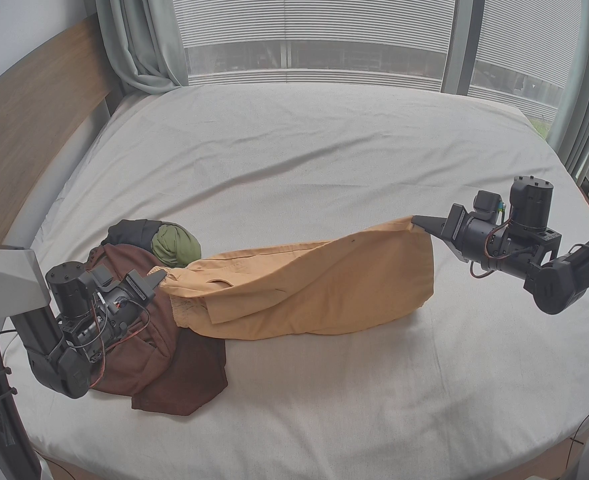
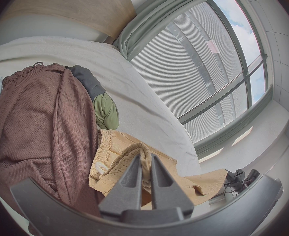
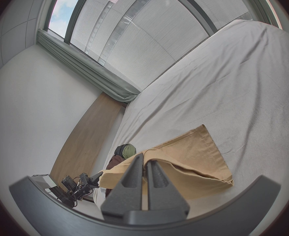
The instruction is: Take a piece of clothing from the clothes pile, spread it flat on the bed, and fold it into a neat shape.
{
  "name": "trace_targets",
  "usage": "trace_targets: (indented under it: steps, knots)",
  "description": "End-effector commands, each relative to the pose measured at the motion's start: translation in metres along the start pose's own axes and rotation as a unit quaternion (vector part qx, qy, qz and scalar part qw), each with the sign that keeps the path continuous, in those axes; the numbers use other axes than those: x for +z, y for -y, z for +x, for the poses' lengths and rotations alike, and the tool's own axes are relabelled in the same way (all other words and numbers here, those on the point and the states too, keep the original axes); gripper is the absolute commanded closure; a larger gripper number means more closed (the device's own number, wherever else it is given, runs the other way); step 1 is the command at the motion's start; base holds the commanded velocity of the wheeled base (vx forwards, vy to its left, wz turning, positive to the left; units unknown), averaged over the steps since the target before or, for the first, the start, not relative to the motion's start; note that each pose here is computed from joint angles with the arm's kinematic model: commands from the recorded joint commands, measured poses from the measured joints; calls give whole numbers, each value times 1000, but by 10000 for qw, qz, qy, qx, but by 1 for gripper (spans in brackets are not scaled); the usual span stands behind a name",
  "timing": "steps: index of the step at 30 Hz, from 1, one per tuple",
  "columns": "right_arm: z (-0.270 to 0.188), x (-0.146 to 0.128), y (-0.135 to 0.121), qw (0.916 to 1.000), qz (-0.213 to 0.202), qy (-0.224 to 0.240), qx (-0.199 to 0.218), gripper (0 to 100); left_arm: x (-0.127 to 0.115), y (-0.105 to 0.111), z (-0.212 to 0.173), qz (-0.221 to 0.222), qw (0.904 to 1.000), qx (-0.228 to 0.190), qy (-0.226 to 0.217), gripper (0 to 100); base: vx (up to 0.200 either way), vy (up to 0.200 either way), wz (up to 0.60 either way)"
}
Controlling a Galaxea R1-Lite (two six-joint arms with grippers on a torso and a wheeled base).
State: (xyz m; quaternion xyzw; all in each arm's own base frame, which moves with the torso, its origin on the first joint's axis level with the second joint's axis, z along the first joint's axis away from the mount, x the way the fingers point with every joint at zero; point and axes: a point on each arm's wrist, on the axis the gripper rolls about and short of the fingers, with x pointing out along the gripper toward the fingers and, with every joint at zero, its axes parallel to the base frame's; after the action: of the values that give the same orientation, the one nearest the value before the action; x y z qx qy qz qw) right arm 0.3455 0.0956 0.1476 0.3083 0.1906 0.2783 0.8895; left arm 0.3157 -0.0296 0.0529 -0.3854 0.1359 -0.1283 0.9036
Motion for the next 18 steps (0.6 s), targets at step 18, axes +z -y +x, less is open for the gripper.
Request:
trace_targets:
  steps: [18]
  knots:
    - [48,-3,34,9994,117,47,-310,100,-9,-12,24,-158,9998,119,40,100,0,0,0]
